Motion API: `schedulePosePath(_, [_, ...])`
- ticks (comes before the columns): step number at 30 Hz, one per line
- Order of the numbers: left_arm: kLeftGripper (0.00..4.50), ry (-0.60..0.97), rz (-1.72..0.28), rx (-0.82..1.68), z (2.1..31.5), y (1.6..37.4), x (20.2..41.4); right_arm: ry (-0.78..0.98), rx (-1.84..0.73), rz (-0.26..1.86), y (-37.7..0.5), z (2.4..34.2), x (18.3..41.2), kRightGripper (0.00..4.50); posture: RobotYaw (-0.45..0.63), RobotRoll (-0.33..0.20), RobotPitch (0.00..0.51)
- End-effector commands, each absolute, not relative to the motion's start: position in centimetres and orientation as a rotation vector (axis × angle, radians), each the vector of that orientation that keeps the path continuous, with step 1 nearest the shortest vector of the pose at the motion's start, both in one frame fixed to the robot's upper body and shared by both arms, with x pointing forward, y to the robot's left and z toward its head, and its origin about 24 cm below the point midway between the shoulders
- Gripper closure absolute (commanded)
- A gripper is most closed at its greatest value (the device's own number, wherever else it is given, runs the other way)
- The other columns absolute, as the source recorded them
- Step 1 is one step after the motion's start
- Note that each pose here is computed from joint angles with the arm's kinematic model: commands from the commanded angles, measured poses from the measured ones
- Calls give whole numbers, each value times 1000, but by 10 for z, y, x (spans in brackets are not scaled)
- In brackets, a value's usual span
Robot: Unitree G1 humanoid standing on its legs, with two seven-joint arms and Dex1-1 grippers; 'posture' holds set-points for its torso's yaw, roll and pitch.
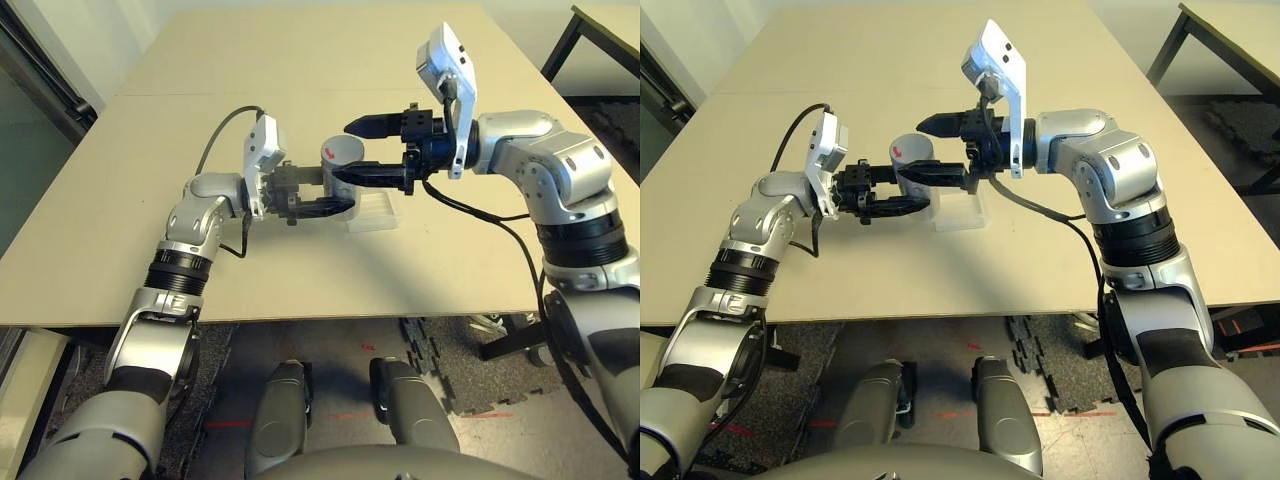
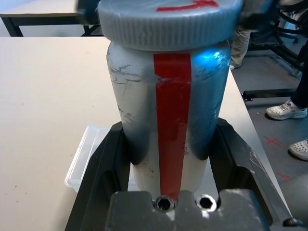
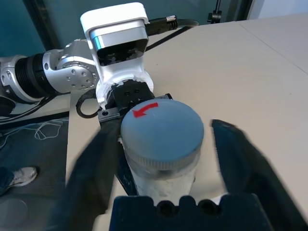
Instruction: Pour the medicine from the bottle into the box.
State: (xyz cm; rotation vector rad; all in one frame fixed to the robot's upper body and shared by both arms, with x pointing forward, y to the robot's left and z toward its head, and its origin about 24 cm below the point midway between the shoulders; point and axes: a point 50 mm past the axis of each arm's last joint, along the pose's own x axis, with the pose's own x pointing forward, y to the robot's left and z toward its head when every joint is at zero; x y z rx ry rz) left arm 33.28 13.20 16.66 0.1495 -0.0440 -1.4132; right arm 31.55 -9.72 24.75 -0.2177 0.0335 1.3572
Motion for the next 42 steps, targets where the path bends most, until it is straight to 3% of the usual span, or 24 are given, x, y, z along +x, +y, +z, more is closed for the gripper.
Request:
schedulePosePath(1, [1990, -29, -1422, 170, 163, 132, 332, 41, -239, 1392, -92, 249, 312, 1922, 11, 0, 125])
schedulePosePath(10, [1990, -2, -1407, 205, 155, 135, 332, -38, -165, 1379, -87, 269, 314, 1936, 13, 0, 124])
schedulePosePath(17, [1990, 11, -1352, 295, 149, 141, 337, -112, -81, 1248, -94, 295, 333, 1936, 22, 0, 124])
schedulePosePath(22, [1990, -18, -1202, 307, 153, 147, 350, -134, -73, 1004, -110, 294, 357, 1936, 28, 0, 123])
schedulePosePath(25, [1990, -76, -1036, 268, 162, 153, 365, -106, -71, 848, -124, 279, 371, 1936, 30, 0, 122])
schedulePosePath(31, [1990, -180, -584, 162, 180, 180, 393, 2, -6, 570, -163, 217, 390, 1936, 32, 0, 122])
schedulePosePath(42, [1990, -117, -372, 74, 140, 190, 397, 82, 55, 235, -199, 155, 398, 1936, 37, 0, 122])
